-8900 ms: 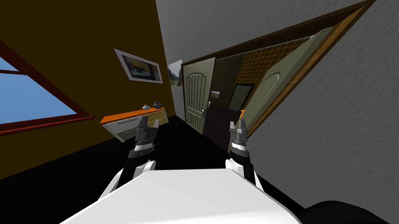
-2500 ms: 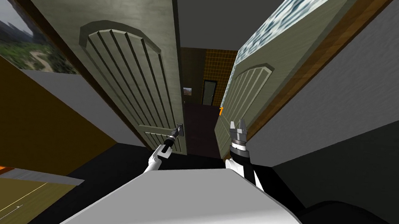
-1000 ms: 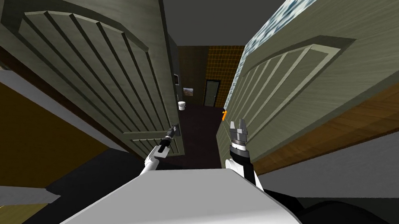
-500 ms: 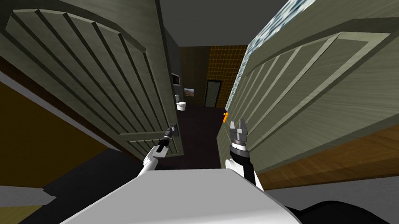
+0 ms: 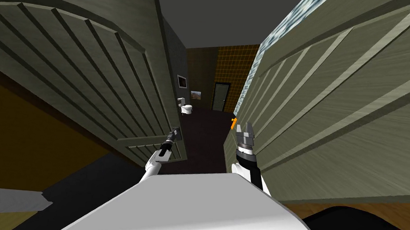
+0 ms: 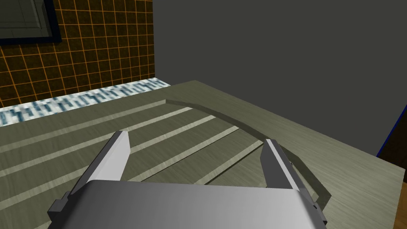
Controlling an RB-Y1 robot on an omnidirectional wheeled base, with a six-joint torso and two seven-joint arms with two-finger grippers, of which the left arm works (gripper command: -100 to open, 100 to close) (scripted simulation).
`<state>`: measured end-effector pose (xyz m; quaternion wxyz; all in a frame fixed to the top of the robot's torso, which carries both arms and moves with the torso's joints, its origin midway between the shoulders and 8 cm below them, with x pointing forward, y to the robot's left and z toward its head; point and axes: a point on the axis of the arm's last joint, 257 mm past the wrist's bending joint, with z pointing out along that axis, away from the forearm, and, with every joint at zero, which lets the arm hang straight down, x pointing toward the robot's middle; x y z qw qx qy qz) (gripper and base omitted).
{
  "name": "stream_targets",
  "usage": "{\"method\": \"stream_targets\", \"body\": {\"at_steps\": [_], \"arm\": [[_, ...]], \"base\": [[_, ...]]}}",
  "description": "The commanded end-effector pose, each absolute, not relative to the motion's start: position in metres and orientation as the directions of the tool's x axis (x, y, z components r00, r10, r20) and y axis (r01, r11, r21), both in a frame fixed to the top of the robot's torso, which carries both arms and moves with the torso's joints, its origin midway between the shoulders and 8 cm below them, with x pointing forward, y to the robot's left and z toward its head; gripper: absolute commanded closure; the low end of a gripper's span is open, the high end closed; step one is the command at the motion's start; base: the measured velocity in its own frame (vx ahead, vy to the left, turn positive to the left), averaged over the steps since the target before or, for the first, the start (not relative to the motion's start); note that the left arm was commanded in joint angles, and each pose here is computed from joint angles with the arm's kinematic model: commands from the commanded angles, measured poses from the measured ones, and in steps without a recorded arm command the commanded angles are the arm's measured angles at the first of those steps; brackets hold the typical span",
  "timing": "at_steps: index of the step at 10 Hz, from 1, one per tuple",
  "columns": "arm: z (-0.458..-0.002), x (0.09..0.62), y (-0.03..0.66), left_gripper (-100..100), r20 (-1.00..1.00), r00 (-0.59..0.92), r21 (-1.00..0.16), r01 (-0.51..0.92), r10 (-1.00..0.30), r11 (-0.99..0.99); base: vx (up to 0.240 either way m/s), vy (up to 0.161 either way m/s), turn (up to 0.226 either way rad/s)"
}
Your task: Push the door open
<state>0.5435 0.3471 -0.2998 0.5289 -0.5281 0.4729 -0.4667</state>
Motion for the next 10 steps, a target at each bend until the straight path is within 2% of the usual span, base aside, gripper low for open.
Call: {"method": "stream_targets", "body": {"at_steps": [1,7,10], "arm": [[-0.293,0.541,0.364,100,-0.012,0.147,-1.0,0.004,-0.989,0.012],[-0.296,0.535,0.388,100,-0.001,0.207,-1.0,0.0,-0.978,0.002],[-0.297,0.525,0.41,100,-0.005,0.25,-1.0,-0.002,-0.968,0.004]], "base": [[0.216,-0.108,0.063],[0.191,-0.105,0.071],[0.125,-0.021,-0.015]]}}
